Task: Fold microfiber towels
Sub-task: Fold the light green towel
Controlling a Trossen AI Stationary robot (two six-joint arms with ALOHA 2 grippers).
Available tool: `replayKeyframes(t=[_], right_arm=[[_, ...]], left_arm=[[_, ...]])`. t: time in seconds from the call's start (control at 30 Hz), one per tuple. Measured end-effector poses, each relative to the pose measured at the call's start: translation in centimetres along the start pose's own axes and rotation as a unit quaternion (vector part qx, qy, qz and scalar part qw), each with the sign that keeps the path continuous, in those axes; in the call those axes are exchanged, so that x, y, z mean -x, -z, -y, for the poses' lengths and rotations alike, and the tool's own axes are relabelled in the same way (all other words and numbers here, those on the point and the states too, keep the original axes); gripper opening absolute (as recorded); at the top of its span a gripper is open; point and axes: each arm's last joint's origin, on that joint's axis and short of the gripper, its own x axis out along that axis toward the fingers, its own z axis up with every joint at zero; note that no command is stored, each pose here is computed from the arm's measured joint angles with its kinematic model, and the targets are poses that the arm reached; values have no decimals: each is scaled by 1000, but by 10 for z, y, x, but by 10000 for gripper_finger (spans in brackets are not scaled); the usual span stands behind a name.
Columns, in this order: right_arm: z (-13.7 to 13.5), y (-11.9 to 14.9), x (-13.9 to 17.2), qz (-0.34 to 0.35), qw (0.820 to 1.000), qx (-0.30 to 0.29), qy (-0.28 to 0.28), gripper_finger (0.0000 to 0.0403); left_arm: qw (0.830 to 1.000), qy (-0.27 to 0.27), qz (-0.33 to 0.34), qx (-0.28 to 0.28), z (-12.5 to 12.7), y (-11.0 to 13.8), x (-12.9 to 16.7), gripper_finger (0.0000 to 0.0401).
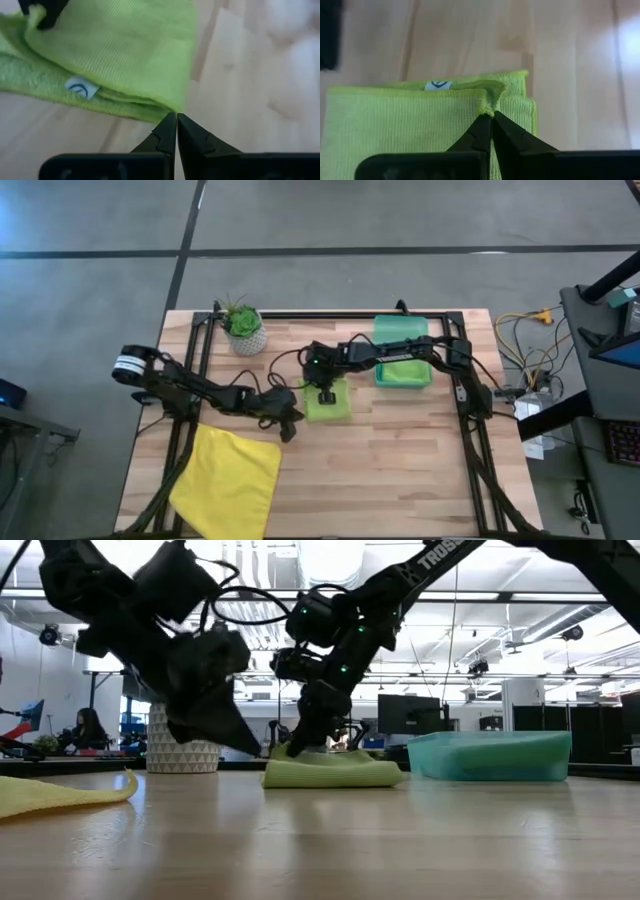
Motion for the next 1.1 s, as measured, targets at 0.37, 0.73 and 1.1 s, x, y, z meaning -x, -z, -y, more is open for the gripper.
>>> replayKeyframes(t=[0.37,0.73,1.1], right_arm=[[4,-12,-7,18,1000,-6,-4,9],[9,-16,-6,44,999,4,5,9],[10,-19,-6,58,998,23,9,9]], left_arm=[[999,2,13,45,-2,24,-38,0],[998,19,25,46,6,30,-42,0],[998,26,20,47,7,29,-40,0]])
